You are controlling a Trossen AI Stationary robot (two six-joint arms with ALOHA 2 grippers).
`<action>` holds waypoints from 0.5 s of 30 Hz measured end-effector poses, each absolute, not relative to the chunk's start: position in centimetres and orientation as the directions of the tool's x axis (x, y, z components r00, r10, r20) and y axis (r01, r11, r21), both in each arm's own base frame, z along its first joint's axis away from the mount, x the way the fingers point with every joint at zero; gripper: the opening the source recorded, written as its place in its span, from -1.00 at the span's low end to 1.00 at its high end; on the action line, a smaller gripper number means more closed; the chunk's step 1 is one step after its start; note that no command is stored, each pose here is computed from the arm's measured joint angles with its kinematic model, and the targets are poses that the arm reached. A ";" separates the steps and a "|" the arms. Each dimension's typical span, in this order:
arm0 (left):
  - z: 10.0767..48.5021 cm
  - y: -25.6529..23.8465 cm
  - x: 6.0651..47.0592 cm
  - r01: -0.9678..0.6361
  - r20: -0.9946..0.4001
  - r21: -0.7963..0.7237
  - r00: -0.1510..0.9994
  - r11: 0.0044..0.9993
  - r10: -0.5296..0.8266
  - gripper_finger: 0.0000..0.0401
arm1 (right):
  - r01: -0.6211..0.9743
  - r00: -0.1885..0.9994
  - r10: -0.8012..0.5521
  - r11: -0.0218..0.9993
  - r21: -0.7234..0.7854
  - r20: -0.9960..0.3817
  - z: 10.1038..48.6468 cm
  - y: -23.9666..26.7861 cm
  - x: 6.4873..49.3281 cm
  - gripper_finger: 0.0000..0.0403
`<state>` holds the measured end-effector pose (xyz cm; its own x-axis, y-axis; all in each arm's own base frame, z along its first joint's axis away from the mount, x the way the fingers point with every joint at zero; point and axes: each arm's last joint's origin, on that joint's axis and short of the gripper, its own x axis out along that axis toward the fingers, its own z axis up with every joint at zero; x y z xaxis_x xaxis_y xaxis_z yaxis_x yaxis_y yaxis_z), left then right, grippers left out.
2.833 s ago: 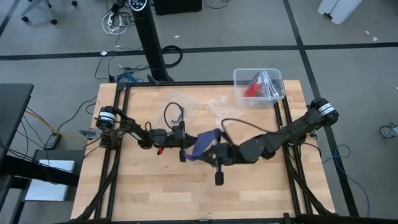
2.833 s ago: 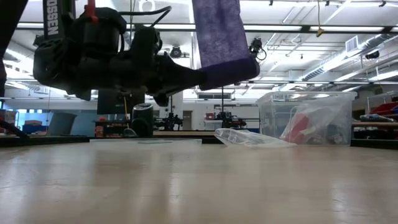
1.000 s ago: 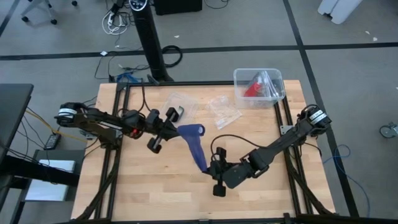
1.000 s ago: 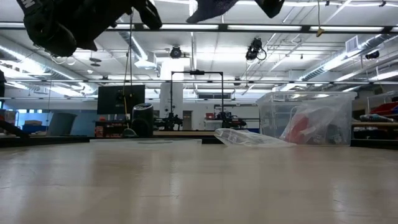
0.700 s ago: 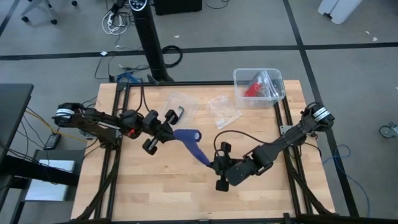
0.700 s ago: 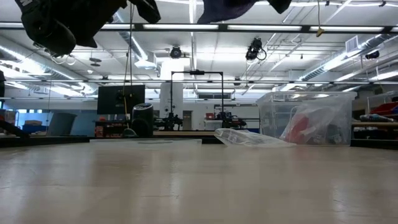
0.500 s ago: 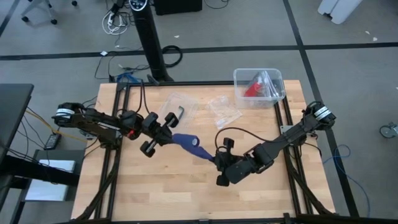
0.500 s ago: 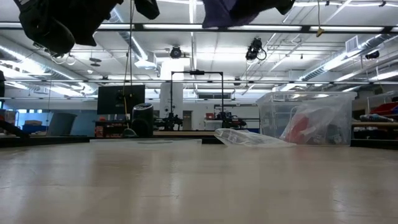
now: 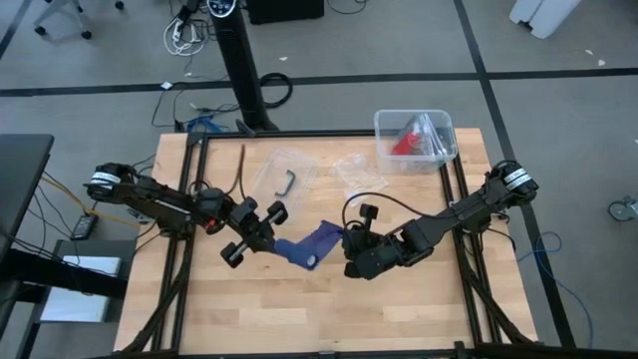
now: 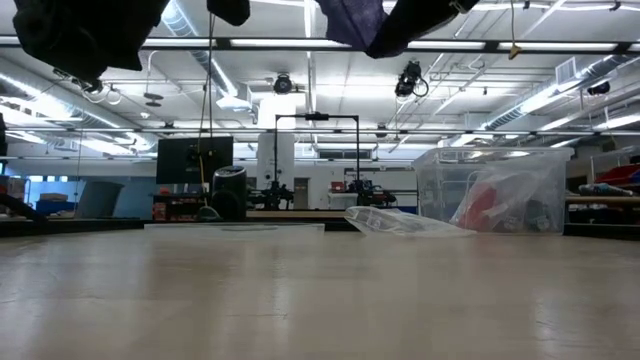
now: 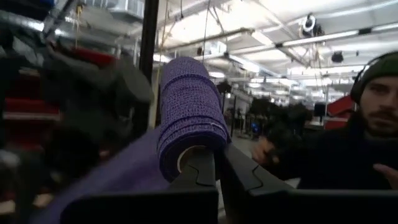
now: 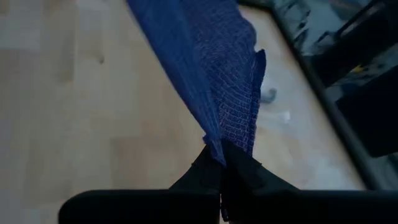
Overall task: Roll bandage
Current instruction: Roll the blue bandage
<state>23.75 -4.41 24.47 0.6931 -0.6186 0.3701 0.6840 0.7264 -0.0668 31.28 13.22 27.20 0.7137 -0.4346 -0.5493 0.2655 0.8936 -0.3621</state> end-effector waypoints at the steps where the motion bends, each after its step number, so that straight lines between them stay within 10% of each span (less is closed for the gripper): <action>1: 24.3 -4.6 23.8 0.685 0.359 -0.075 0.697 0.725 -0.621 -0.98 | 0.273 0.715 -0.451 0.884 -0.381 -0.535 27.5 13.1 31.1 -1.00; 15: 22.0 -6.9 24.2 0.610 0.148 -0.159 0.792 0.776 -0.592 -0.98 | 0.365 0.800 -0.552 0.758 -0.541 -0.234 34.2 12.1 29.3 -1.00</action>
<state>24.20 -6.89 21.95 0.7923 -0.5921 0.1475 0.6098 0.7765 -0.1588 29.32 12.10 34.20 0.8002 -0.5524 -0.2335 0.3653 0.7577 -0.5407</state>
